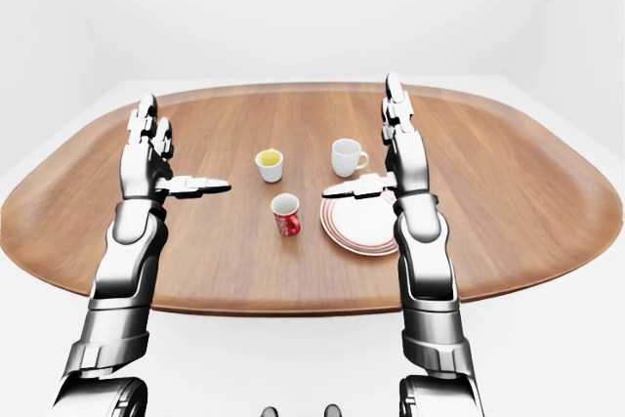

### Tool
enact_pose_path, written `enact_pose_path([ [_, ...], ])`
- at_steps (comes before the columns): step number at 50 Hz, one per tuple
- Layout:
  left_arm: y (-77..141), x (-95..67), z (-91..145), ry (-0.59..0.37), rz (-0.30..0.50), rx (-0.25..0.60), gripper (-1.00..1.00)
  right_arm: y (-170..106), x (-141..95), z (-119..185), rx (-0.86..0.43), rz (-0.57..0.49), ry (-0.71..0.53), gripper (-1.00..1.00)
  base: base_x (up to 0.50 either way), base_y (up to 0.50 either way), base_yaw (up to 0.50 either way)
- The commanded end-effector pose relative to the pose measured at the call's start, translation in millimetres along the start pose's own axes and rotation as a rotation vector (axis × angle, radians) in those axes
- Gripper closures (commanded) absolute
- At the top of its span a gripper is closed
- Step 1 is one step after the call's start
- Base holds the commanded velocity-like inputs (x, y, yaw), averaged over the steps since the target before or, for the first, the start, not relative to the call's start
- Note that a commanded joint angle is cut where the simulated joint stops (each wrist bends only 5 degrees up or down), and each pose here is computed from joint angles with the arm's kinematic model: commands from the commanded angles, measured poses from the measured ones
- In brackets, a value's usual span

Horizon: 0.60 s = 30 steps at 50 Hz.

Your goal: Pick up the red mug and put it on the plate

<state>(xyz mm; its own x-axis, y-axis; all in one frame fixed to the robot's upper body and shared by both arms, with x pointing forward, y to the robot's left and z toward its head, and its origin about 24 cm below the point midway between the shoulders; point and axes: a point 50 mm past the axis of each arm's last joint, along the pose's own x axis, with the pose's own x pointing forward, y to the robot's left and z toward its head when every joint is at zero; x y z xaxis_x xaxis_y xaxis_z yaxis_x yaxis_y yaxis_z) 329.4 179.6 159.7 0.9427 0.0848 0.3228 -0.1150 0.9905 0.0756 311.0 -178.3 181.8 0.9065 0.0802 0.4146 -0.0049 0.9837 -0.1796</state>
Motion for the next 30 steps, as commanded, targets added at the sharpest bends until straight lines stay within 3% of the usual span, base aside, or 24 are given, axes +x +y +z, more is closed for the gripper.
enact_pose_path([
  [1,-1.0,-0.4,-0.4,0.001,-0.003,0.001,-1.0,0.4,0.0,1.4,-0.006,0.004,-0.005,-1.0,0.31,0.0,0.0],
  [30,-1.3,-1.5,3.7,-0.017,-0.006,-0.003,-1.0,2.6,0.3,5.5,-0.02,0.022,-0.022,-1.0,0.31,0.0,0.0],
])
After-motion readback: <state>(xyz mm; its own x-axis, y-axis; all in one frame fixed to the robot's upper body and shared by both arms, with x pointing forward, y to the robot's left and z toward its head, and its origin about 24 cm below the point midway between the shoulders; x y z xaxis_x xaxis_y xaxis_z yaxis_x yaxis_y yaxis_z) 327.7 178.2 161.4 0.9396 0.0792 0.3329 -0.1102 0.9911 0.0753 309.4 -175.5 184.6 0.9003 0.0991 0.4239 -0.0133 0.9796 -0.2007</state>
